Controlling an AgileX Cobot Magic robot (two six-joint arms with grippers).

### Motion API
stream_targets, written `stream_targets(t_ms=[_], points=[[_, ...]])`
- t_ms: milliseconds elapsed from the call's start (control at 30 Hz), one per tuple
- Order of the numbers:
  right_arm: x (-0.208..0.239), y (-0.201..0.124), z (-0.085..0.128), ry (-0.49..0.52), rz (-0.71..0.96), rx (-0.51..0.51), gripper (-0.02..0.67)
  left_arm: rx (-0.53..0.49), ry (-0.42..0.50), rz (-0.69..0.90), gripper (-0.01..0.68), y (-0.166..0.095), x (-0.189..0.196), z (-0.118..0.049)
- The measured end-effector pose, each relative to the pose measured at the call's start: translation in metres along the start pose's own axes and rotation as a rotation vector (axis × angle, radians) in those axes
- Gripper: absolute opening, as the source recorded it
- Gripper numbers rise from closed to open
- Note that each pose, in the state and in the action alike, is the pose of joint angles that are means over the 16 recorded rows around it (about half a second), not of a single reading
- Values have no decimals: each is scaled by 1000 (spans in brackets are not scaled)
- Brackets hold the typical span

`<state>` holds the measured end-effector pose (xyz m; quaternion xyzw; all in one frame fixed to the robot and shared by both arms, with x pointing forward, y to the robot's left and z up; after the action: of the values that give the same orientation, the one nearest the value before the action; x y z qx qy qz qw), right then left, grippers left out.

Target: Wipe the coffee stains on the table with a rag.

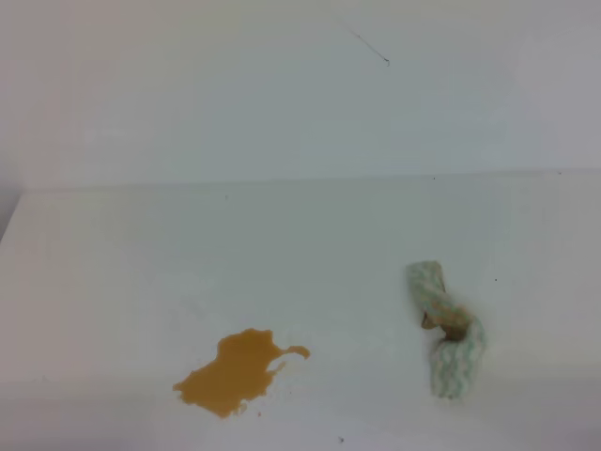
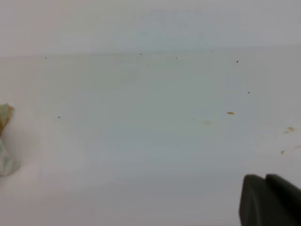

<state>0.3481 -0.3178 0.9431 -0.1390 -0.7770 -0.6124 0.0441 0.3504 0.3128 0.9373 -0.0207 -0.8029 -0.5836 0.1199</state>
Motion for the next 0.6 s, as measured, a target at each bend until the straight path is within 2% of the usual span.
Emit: stream_targets(t_ms=[600], points=[[0, 0, 0, 0, 2, 0, -3, 0, 0, 0, 1, 0, 0, 0]])
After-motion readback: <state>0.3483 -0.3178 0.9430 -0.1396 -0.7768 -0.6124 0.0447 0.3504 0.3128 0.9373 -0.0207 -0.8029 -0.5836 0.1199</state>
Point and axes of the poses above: a point on each arm's last joint axis where the gripper is mounted, x pointing back along that axis away from the gripper, z along the wrist's bending axis when the last joint is at zero, y = z × x, the point moved 6 cm from there along -x, pointing out along that axis toward the gripper, and after that the axes turned 8 degrees about x, right-handed, at the moved point
